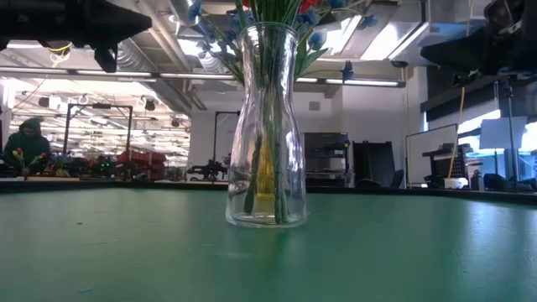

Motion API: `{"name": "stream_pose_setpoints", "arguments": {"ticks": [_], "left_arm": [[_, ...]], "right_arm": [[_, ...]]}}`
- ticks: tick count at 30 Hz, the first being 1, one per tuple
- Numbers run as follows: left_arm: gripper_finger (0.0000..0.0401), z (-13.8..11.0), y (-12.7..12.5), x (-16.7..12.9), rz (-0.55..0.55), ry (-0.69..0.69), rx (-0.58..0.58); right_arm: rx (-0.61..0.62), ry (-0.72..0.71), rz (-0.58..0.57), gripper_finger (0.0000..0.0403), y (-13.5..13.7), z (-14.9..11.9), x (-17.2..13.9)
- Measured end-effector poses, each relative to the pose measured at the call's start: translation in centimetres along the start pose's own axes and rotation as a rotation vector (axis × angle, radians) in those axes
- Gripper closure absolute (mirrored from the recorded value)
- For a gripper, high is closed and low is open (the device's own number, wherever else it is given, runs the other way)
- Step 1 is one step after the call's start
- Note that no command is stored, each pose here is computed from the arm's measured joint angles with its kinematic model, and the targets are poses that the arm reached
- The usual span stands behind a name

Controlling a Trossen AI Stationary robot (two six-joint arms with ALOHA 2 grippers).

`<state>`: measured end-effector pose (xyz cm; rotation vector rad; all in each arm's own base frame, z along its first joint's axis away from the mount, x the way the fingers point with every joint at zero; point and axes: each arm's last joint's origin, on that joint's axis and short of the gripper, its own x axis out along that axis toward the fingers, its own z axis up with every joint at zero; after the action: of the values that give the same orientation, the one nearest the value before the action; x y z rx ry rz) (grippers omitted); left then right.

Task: Sort flowers into vase by color
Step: Return to Home Position

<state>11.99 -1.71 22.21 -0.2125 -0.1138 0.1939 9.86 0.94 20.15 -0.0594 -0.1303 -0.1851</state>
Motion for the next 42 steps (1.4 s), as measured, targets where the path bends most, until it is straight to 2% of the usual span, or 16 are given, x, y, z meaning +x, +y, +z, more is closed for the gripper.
{"name": "stream_pose_setpoints", "arguments": {"ticks": [4,11,17,23,28,33,42], "left_arm": [[0.0401,-0.4,0.6,0.2,0.016,0.007,0.008],[0.0401,-0.4,2.3,0.6,0.053,0.015,0.041],[0.0401,-0.3,3.7,0.7,0.041,0.04,0.041],[0.0401,-2.5,4.9,0.1,0.026,0.047,-0.024],[0.0401,-3.5,5.1,-0.4,-0.011,0.005,-0.053],[0.0401,-3.6,5.0,-0.4,-0.033,0.021,-0.01],[0.0401,-4.8,5.3,-0.5,-0.003,0.141,-0.01]], "right_arm": [[0.005,-0.033,-0.005,0.0401,-0.3,-0.2,-0.8],[0.012,0.041,-0.035,0.0401,-0.4,-0.9,-0.9],[0.028,0.1,-0.062,0.0402,-0.4,-1.6,-0.9],[0.053,0.106,-0.045,0.0402,-0.3,-2.4,-0.8],[0.053,0.066,0.005,0.0402,-0.1,-2.5,-0.7],[0.045,0.061,0.058,0.0402,0.1,-2.7,-0.7],[-0.012,0.064,0.062,0.0402,0.1,-2.8,-0.7]]}}
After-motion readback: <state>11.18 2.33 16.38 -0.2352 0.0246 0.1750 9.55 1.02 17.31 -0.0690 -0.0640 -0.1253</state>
